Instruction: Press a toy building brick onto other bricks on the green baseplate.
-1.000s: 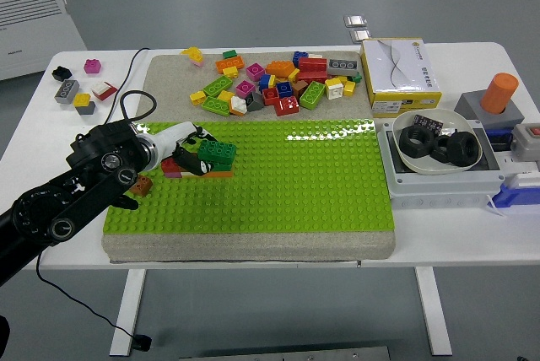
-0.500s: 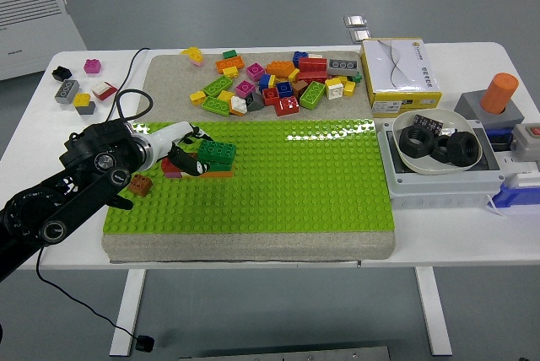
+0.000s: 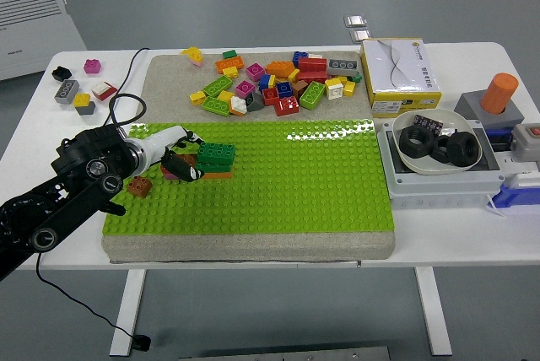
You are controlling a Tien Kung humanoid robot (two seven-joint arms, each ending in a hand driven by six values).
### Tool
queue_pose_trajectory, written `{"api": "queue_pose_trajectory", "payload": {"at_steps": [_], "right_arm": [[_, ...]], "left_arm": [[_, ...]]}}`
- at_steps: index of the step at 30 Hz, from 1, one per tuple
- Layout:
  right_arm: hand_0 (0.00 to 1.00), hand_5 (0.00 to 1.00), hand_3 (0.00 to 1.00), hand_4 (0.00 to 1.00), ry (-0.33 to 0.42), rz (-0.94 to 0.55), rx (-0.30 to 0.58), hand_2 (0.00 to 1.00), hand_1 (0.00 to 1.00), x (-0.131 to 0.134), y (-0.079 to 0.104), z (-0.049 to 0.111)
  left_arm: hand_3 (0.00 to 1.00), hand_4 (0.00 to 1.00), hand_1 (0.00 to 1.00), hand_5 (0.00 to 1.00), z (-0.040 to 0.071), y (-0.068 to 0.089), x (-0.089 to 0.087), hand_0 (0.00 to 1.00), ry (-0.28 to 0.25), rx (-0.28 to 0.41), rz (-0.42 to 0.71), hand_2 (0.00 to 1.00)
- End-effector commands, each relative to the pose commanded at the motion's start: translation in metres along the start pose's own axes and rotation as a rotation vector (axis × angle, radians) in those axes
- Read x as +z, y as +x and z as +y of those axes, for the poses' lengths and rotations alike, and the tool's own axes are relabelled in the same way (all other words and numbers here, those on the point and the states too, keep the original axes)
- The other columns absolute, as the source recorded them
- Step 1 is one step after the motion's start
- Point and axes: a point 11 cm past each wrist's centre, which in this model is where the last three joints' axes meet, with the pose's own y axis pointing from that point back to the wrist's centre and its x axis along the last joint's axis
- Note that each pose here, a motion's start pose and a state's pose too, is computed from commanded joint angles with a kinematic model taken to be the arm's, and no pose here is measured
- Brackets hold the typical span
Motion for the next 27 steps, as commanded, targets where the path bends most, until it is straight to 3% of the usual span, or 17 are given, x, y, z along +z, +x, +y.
{"api": "queue_pose_trajectory", "payload": {"at_steps": [12,17,24,25,27], "right_arm": [[0.513,0.819,0.736,0.816,-0.001,0.005,-0.001,0.581,0.691,0.0,-0.001,0.0],[0.513,0.819,0.736,0.815,-0.002,0.007,-0.002,0.58,0.692,0.001,-0.002,0.0],[0.513,0.818,0.736,0.816,-0.005,0.01,-0.003,0.578,0.692,0.002,-0.003,0.0],[0.513,0.817,0.737,0.815,-0.005,0.011,-0.003,0.579,0.692,0.002,-0.003,0.0],[0.513,0.817,0.737,0.815,-0.006,0.012,-0.003,0.579,0.692,0.003,-0.003,0.0]], "left_arm": [[0.814,0.702,0.998,0.007,0.001,0.0,0.005,0.909,-0.018,0.01,0.0,0.998],[0.823,0.706,0.997,0.017,0.002,0.0,0.014,0.908,-0.057,0.034,-0.001,0.998],[0.829,0.716,0.996,0.02,0.012,0.003,0.034,0.906,-0.124,0.102,-0.062,0.998],[0.82,0.75,0.996,0.069,0.015,0.003,0.036,0.906,-0.128,0.109,-0.078,0.998],[0.82,0.75,0.996,0.069,0.02,0.001,0.038,0.906,-0.136,0.12,-0.102,0.998]]}}
